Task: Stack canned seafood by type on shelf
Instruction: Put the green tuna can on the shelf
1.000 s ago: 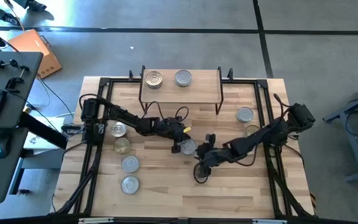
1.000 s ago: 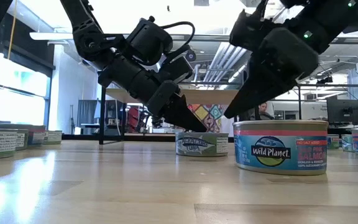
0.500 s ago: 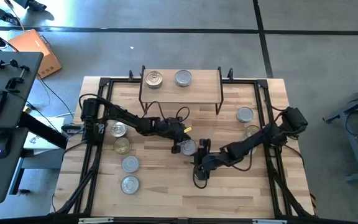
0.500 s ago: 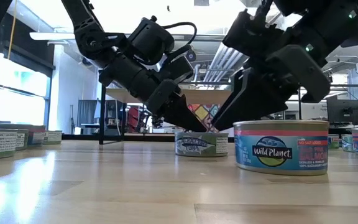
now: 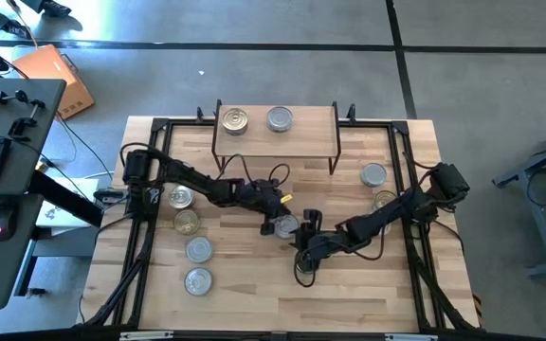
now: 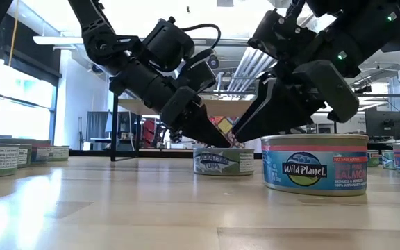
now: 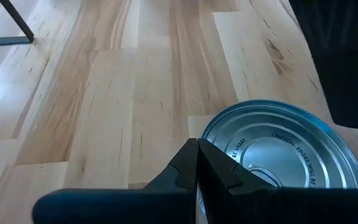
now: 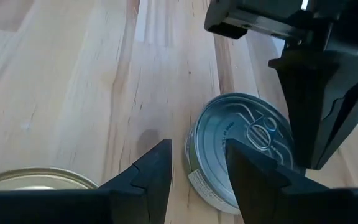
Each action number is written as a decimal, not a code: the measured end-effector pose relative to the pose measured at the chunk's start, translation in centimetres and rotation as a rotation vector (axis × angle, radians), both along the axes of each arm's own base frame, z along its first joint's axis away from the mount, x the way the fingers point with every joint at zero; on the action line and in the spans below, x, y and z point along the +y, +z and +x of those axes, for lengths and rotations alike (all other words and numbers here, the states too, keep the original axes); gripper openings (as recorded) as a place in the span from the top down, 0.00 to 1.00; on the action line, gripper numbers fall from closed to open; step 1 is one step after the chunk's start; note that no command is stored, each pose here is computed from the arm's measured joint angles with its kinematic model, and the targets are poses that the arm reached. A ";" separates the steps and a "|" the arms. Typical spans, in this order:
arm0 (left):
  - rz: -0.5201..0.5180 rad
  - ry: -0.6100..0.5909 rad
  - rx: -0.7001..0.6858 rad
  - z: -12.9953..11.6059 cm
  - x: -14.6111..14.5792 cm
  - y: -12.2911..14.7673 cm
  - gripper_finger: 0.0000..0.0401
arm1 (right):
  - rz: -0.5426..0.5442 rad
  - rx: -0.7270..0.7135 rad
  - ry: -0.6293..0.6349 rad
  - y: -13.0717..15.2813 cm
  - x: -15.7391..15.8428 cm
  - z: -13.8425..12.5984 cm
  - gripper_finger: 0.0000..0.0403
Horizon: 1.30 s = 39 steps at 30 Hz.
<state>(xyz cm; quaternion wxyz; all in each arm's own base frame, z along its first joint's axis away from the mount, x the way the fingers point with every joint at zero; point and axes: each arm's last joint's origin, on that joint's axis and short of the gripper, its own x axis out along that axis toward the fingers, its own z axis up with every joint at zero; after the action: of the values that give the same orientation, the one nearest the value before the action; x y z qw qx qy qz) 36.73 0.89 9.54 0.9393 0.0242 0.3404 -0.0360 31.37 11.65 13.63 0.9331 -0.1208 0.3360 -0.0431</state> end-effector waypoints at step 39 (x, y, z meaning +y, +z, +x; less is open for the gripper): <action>-0.002 0.018 0.034 -0.3 0.7 -0.8 1.00 | -0.311 0.040 0.105 0.2 -2.2 0.9 0.65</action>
<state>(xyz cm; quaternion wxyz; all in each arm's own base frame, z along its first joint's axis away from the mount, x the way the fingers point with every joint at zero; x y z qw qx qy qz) 36.47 1.61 8.71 0.9337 0.0198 0.3564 -0.0284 32.22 9.40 13.82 0.8972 -0.2818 0.3371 -0.0435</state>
